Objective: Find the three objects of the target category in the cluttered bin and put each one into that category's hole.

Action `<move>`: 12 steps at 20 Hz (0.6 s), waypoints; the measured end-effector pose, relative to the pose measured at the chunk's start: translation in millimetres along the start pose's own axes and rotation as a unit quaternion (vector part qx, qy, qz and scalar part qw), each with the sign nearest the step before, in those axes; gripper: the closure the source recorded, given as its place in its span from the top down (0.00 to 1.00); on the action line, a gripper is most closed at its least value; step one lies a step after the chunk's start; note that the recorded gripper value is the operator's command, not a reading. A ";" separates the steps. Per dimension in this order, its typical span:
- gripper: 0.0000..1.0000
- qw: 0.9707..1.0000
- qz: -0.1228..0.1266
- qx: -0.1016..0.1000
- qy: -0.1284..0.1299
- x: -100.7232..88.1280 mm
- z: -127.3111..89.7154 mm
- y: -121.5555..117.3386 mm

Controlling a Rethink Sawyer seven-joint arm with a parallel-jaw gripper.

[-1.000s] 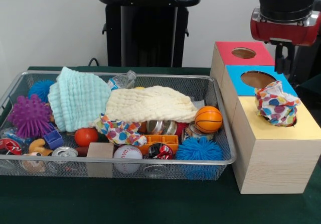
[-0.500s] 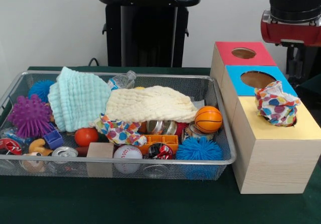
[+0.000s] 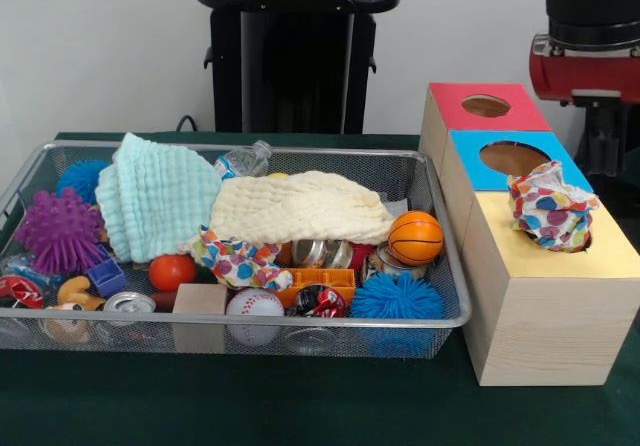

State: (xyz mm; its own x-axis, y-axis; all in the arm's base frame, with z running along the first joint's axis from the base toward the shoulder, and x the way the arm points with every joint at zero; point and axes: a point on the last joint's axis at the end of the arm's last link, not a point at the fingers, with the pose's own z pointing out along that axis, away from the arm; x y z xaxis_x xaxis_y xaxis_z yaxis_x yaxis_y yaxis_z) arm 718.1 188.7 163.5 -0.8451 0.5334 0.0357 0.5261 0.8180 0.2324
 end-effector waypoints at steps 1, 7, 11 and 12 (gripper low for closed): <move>0.00 1.000 -0.001 -0.003 -0.006 -1.1 0.4 0.9; 0.00 1.000 -0.005 -0.002 -0.020 -0.4 5.4 -3.4; 0.00 1.000 -0.009 0.005 -0.014 7.2 11.2 -9.1; 0.00 1.000 -0.009 0.007 -0.012 9.0 12.6 -10.4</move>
State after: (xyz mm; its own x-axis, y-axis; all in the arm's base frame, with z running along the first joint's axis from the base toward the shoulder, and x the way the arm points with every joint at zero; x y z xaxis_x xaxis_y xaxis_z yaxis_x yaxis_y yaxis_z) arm 706.2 187.7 149.2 -0.8523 0.5229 0.0079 0.5117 0.8308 0.2189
